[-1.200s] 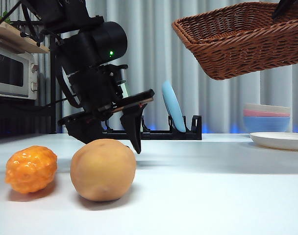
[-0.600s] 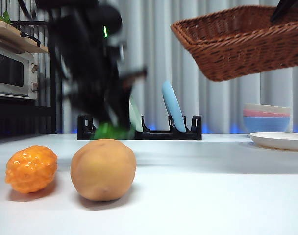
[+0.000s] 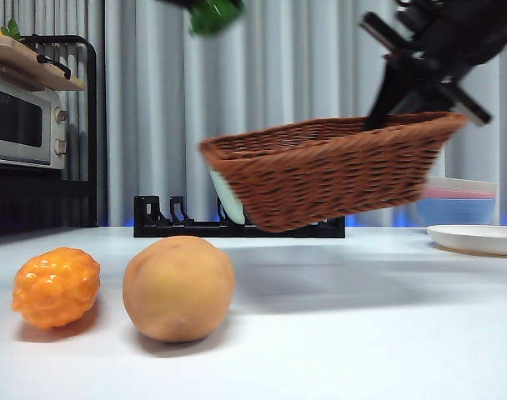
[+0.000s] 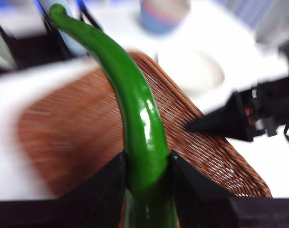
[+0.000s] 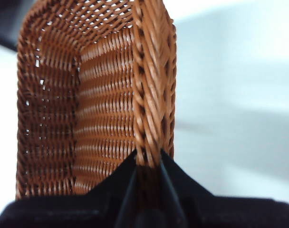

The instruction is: Pick up the basket,pick up the corn from the table,pick up the potato from the table,pick up the cucumber from the table,put all items into the basket

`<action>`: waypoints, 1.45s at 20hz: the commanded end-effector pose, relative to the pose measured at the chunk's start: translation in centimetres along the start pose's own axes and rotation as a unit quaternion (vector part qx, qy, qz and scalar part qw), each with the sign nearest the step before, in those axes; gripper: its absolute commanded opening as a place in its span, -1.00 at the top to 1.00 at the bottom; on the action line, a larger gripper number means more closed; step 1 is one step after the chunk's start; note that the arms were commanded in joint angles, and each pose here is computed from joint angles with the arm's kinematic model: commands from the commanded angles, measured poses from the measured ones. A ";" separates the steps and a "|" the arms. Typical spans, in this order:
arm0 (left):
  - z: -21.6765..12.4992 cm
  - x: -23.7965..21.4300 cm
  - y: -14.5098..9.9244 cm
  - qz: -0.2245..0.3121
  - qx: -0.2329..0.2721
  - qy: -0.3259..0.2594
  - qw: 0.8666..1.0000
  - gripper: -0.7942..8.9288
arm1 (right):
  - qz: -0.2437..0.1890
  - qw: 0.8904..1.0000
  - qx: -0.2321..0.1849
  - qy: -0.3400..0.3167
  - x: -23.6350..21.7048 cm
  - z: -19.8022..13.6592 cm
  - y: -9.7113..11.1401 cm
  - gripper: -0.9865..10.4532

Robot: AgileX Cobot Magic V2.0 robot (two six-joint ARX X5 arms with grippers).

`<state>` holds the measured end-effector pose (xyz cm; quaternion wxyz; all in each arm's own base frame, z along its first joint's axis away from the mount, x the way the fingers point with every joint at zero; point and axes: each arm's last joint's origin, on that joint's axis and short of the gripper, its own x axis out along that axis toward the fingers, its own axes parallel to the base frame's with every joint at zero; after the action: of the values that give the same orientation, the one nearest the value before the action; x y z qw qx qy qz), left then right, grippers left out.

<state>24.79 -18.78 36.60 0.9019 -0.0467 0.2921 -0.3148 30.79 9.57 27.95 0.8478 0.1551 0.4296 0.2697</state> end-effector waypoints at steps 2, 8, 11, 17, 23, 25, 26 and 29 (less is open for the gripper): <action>-2.0 3.9 -0.6 0.010 0.001 0.059 0.998 0.85 | 0.037 0.999 -0.012 -0.014 0.7 0.1 2.3 0.86; -4.0 7.4 -0.4 0.018 0.004 0.118 0.993 -0.20 | 0.044 0.999 -0.014 -0.013 0.9 0.0 2.9 0.86; -3.9 7.4 -0.5 0.014 0.005 0.113 0.994 -0.28 | 0.043 0.999 -0.014 -0.013 0.9 0.0 2.8 0.86; -3.1 3.3 -1.1 0.013 0.017 0.160 0.987 -0.28 | 0.041 0.999 -0.016 -0.022 0.7 0.2 2.6 0.86; -2.4 -9.2 -1.7 0.033 0.015 0.112 0.993 -0.26 | 0.026 0.999 -0.002 -0.040 0.0 0.9 1.0 0.86; -3.7 -12.0 -1.3 0.066 0.001 0.148 0.987 -0.26 | 0.022 0.999 -0.003 -0.043 -0.1 1.0 0.6 0.86; -4.4 -13.0 -1.1 0.092 -0.001 0.170 0.981 -0.26 | 0.021 0.999 -0.005 -0.044 -0.2 1.0 0.6 0.86; -5.6 -14.5 -0.6 0.162 -0.007 0.207 0.965 -0.26 | 0.021 0.999 -0.010 -0.044 -0.2 1.0 0.6 0.86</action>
<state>12.30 -10.11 39.65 0.8658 0.0642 0.4637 -0.1769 31.23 9.89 28.52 0.8586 0.1674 0.3980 0.2764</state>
